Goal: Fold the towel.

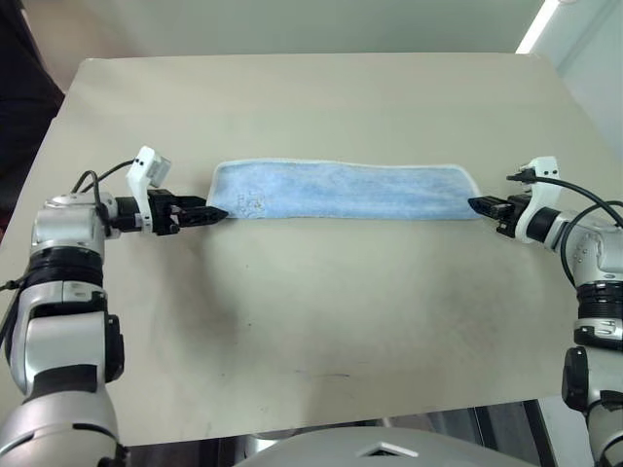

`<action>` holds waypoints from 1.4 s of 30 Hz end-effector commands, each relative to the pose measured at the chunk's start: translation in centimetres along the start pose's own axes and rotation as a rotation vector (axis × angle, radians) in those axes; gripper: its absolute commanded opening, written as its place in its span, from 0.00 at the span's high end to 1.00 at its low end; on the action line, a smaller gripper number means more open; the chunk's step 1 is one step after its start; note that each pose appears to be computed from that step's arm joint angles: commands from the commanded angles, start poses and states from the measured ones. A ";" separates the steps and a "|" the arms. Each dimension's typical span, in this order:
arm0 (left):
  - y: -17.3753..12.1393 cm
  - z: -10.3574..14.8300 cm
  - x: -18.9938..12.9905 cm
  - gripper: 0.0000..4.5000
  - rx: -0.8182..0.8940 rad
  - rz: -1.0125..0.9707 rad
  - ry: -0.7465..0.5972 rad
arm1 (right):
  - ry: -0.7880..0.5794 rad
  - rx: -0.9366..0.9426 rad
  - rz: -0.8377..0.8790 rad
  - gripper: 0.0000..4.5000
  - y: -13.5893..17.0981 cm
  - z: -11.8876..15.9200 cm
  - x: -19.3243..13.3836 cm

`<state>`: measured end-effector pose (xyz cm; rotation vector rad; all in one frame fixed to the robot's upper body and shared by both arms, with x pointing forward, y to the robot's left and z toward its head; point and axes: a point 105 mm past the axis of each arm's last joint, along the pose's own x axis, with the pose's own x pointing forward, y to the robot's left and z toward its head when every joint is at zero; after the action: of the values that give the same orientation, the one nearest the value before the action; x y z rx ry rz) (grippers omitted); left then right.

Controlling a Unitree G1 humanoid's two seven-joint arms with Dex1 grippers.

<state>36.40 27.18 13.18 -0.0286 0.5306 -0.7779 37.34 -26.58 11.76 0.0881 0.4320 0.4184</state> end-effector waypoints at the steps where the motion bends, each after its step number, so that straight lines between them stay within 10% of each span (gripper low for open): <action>1: -0.3 1.1 -0.7 0.01 0.024 -0.008 -0.042 | -0.052 -0.022 0.004 0.65 0.1 1.6 -0.8; 10: 0.1 1.9 -2.0 0.00 0.020 0.028 -0.110 | -0.120 -0.008 -0.050 0.01 -0.9 3.1 -2.8; 42: -6.5 6.2 1.0 0.00 0.110 -0.161 -0.282 | 0.006 0.879 -0.045 0.01 0.8 -1.0 -3.7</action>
<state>35.87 21.19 18.56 -0.0911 0.2539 -0.9225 33.60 -26.96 12.11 0.9111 0.6174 0.1741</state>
